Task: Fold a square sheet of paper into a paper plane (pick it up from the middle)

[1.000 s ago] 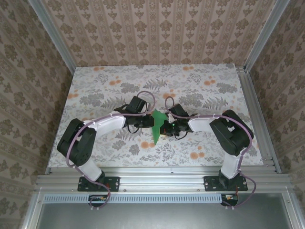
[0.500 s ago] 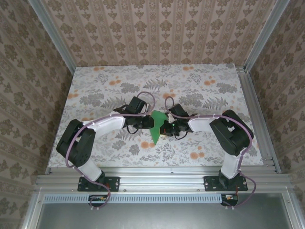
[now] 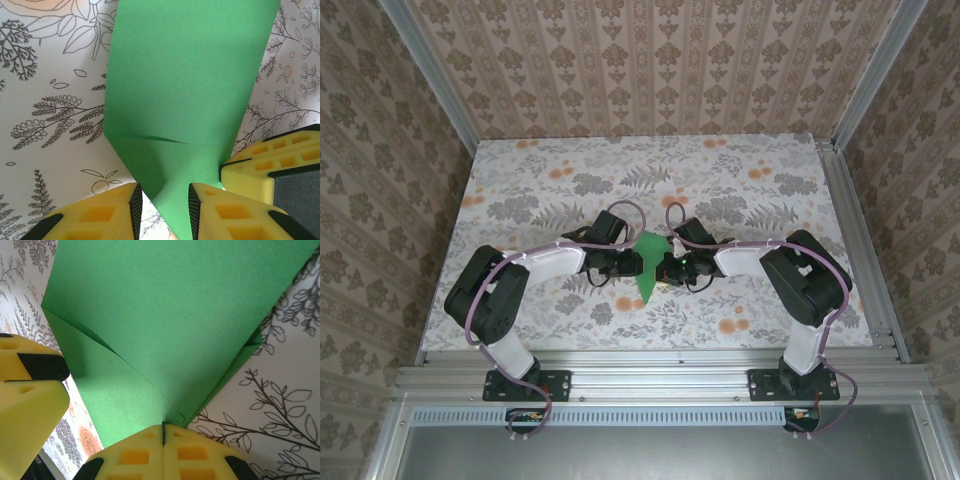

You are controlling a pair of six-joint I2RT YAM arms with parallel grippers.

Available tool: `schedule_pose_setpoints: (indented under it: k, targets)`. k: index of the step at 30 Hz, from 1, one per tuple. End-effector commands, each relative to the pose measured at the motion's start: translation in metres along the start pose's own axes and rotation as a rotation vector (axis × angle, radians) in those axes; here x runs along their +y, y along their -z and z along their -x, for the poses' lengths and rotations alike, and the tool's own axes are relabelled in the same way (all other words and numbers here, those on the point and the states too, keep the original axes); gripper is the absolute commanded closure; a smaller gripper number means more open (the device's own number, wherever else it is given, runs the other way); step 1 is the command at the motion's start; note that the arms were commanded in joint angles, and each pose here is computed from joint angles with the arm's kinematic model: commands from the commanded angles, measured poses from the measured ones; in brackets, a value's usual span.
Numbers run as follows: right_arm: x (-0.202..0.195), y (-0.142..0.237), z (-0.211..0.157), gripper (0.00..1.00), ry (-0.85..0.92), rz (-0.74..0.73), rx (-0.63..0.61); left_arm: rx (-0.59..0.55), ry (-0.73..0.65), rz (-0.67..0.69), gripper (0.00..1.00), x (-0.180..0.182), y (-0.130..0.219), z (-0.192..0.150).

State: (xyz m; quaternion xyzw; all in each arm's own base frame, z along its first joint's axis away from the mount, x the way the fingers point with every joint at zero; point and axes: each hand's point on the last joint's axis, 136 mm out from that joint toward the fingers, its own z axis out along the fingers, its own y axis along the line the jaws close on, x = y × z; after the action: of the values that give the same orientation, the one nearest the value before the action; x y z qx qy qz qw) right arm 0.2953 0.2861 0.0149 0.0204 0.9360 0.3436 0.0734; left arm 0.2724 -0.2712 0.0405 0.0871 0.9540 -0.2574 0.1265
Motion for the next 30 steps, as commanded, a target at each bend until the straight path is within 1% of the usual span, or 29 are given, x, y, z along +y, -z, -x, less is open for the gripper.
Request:
schedule_pose_setpoints:
  k: [1,6,9,13,15,17,23,30]
  targets:
    - [-0.027,-0.004,-0.014,0.94,-0.039,-0.099,0.035,-0.008,0.016,-0.020,0.67,-0.003,-0.003,0.003]
    - [-0.027,-0.004,-0.014,0.94,-0.037,-0.099,0.036,0.005,0.003,0.042,0.66,0.009,-0.001,-0.003]
    - [-0.029,-0.004,-0.015,0.94,-0.041,-0.101,0.038,-0.008,-0.003,0.083,0.65,0.016,0.005,-0.004]
    - [-0.028,-0.004,-0.015,0.94,-0.039,-0.100,0.038,-0.001,-0.004,0.077,0.65,0.014,0.002,-0.003]
    - [-0.028,-0.004,-0.014,0.94,-0.039,-0.101,0.036,-0.002,0.000,0.048,0.65,0.010,-0.002,-0.003]
    - [-0.027,-0.005,-0.014,0.94,-0.041,-0.098,0.039,-0.007,0.007,0.011,0.67,0.004,-0.005,0.000]
    - [-0.028,-0.005,-0.015,0.94,-0.041,-0.099,0.040,-0.009,0.008,-0.005,0.83,-0.001,-0.007,0.003]
    - [-0.027,-0.006,-0.014,0.94,-0.040,-0.093,0.038,-0.005,-0.004,-0.004,0.91,-0.002,-0.004,0.003]
